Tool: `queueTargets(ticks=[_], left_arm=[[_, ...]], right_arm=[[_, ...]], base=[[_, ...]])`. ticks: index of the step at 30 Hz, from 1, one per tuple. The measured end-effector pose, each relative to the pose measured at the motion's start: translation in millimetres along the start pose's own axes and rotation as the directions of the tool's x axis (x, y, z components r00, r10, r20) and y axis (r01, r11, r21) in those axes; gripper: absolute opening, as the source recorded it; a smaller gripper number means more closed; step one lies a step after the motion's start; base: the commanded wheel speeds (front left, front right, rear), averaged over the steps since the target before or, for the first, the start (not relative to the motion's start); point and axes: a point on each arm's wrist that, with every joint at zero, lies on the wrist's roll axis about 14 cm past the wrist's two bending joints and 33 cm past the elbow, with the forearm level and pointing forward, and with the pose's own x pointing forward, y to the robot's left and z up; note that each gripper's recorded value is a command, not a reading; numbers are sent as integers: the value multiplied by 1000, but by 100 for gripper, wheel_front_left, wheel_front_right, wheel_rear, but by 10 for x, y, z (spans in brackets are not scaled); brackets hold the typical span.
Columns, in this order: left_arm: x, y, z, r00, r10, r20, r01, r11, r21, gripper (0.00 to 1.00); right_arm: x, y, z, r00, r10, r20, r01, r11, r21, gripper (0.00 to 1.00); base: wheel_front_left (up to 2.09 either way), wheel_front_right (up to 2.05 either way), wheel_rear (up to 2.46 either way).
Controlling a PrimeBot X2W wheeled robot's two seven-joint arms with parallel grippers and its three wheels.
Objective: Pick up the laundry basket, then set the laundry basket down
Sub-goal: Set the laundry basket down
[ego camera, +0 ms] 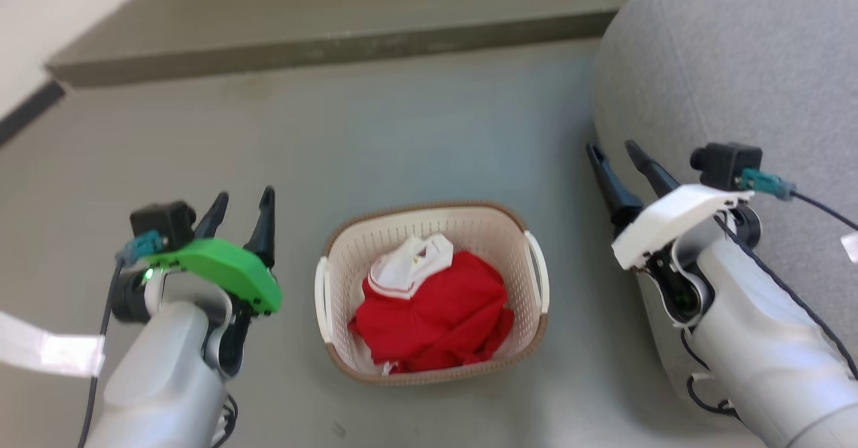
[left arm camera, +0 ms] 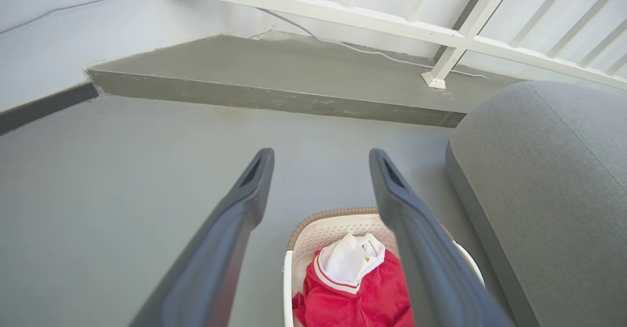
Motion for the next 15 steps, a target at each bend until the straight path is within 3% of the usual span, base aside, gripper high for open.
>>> queueTargets(ticks=[15], left_arm=[[-511, -258, 659, 970, -26, 244, 19, 999, 34, 100]], right_arm=[[-570, 134, 791, 958, -3, 286, 31, 995, -96, 100]], base=[[0, 0, 0]])
